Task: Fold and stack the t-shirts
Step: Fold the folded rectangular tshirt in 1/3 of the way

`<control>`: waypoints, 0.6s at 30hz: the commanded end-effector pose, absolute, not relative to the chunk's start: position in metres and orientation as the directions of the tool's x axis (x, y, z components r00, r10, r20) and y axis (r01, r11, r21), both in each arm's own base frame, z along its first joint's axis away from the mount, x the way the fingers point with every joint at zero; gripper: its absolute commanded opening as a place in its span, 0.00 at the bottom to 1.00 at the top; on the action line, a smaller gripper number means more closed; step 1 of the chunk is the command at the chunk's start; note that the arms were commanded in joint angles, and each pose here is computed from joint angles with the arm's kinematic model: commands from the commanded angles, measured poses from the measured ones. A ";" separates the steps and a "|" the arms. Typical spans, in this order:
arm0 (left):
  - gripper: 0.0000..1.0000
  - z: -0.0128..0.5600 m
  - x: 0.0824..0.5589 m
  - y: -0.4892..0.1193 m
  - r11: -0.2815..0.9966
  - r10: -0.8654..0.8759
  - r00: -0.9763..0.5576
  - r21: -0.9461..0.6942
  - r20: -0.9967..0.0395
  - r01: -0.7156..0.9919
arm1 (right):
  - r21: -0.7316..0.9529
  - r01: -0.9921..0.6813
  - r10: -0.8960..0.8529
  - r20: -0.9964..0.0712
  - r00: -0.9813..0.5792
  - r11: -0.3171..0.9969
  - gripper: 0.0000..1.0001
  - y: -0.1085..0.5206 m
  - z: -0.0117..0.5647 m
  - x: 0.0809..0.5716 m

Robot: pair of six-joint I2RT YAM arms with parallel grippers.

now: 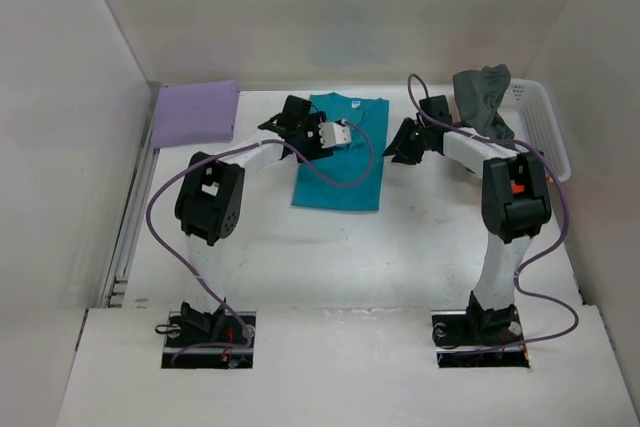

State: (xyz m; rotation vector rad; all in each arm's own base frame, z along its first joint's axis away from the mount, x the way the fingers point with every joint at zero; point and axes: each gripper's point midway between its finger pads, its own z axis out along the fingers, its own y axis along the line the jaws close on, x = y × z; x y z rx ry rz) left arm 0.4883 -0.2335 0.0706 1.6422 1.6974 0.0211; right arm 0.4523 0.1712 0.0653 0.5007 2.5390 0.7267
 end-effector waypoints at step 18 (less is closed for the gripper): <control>0.67 0.047 0.315 -0.192 -0.128 0.884 0.277 0.376 -0.376 0.918 | 0.530 0.096 0.343 -0.389 -0.855 0.843 0.61 0.200 0.071 0.342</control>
